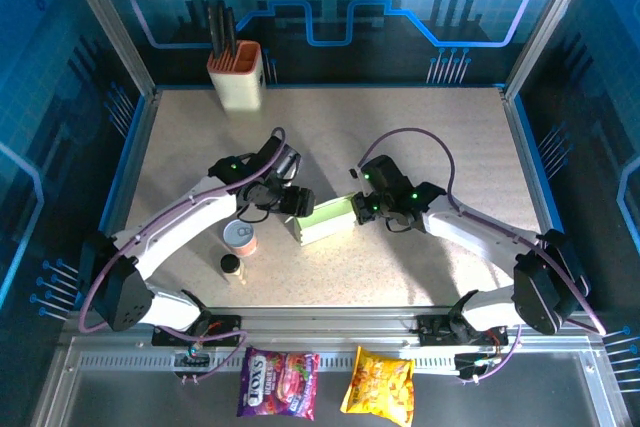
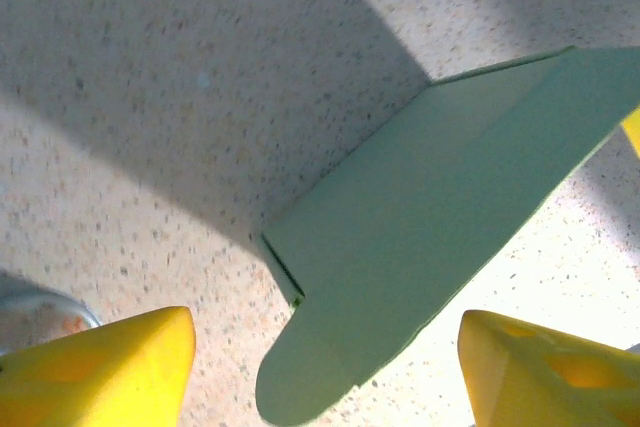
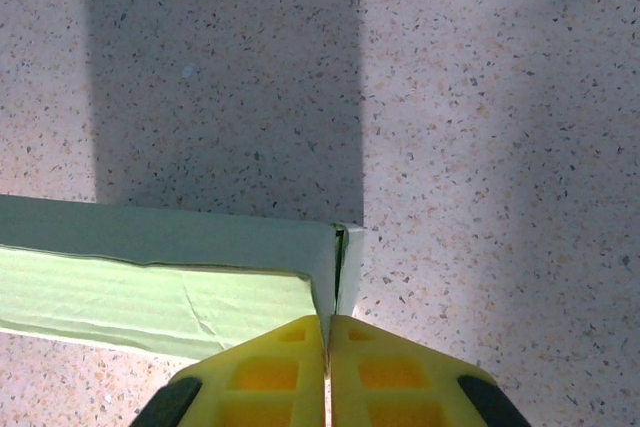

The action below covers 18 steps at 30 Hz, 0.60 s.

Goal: Fold the paper box

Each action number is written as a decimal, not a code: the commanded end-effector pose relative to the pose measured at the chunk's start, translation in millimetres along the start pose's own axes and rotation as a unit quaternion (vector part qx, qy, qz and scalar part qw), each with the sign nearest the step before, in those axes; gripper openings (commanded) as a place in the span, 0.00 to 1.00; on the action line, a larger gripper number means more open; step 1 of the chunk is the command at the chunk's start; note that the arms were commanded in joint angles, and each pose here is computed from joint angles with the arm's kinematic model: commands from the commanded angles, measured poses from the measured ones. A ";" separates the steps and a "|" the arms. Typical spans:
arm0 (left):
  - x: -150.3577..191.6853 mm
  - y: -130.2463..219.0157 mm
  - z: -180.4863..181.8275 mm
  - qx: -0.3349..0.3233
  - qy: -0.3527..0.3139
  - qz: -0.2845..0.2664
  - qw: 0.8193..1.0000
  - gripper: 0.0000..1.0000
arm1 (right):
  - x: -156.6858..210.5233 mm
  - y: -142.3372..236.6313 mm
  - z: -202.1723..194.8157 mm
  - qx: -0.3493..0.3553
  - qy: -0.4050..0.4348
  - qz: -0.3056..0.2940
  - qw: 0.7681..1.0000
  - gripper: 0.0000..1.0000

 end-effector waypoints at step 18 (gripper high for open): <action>25.1 11.6 -10.8 0.060 0.138 0.025 0.988 0.73 | -6.6 -0.7 10.7 0.008 -0.005 0.002 1.000 0.09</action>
Point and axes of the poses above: each hand's point on the last joint's axis, 136 mm out from that joint toward the fingers, its own y axis back along the fingers, its own z axis along the line the jaws close on, x = y × z, the point moved 3 cm from there along y, back along the fingers, and after that the axes turned 3 degrees about -y, right-handed, at the moved point
